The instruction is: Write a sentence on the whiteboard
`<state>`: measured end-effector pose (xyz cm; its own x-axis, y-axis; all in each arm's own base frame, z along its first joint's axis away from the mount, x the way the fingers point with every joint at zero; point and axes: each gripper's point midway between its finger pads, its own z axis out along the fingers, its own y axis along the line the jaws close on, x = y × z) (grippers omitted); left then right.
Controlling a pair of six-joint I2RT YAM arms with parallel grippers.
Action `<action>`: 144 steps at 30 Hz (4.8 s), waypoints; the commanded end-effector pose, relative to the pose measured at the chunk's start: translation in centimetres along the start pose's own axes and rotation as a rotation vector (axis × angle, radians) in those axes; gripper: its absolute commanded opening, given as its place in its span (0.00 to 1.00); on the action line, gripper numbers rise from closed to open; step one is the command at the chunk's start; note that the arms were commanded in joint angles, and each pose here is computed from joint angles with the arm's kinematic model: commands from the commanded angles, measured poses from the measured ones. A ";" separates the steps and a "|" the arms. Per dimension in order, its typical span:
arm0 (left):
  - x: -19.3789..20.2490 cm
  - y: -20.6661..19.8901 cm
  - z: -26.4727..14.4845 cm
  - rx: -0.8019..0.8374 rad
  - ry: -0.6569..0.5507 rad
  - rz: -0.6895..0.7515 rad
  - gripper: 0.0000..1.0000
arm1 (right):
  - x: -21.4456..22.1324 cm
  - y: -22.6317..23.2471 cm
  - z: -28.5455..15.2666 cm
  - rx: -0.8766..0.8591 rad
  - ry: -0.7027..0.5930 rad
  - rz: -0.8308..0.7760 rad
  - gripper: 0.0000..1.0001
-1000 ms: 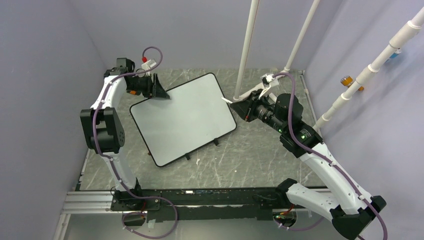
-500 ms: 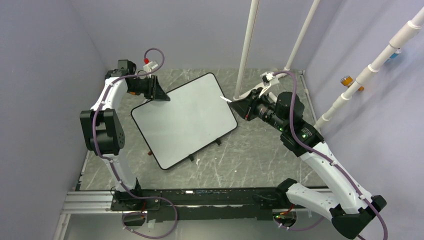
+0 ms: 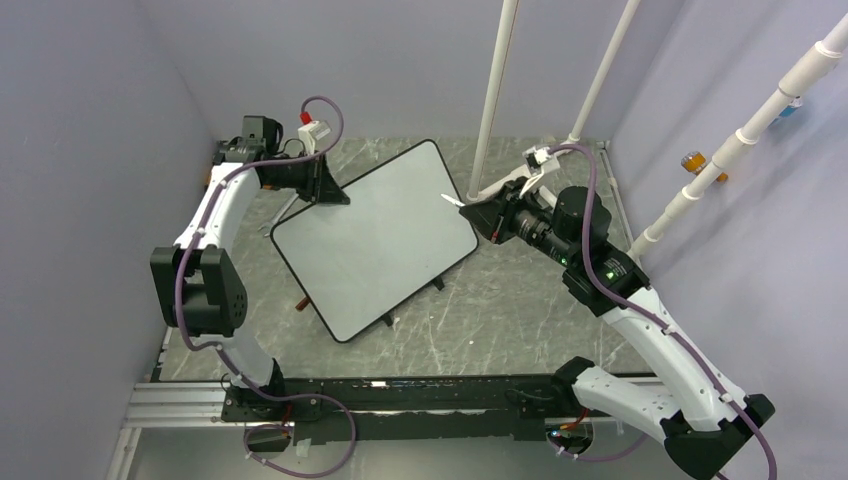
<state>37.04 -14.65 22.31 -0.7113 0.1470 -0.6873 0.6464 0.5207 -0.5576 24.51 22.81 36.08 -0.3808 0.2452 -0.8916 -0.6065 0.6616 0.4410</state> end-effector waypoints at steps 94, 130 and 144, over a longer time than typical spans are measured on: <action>4.8 0.2 -0.9 -0.507 0.074 0.274 0.00 | 9.9 14.3 12.3 -0.374 0.148 -0.245 0.00; 4.8 -0.3 -0.7 -0.510 0.079 0.274 0.00 | 14.9 14.3 16.7 -0.269 0.217 -0.245 0.00; 5.0 -0.4 -0.7 -0.510 0.084 0.278 0.00 | 13.9 10.8 17.7 -0.129 0.210 -0.258 0.00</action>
<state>34.53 -16.51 24.62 -0.4799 0.2221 -0.8487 0.6484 0.7414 -0.1726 22.14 46.76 26.49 -0.3362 -0.0904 -0.9374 -0.8302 0.4984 0.2497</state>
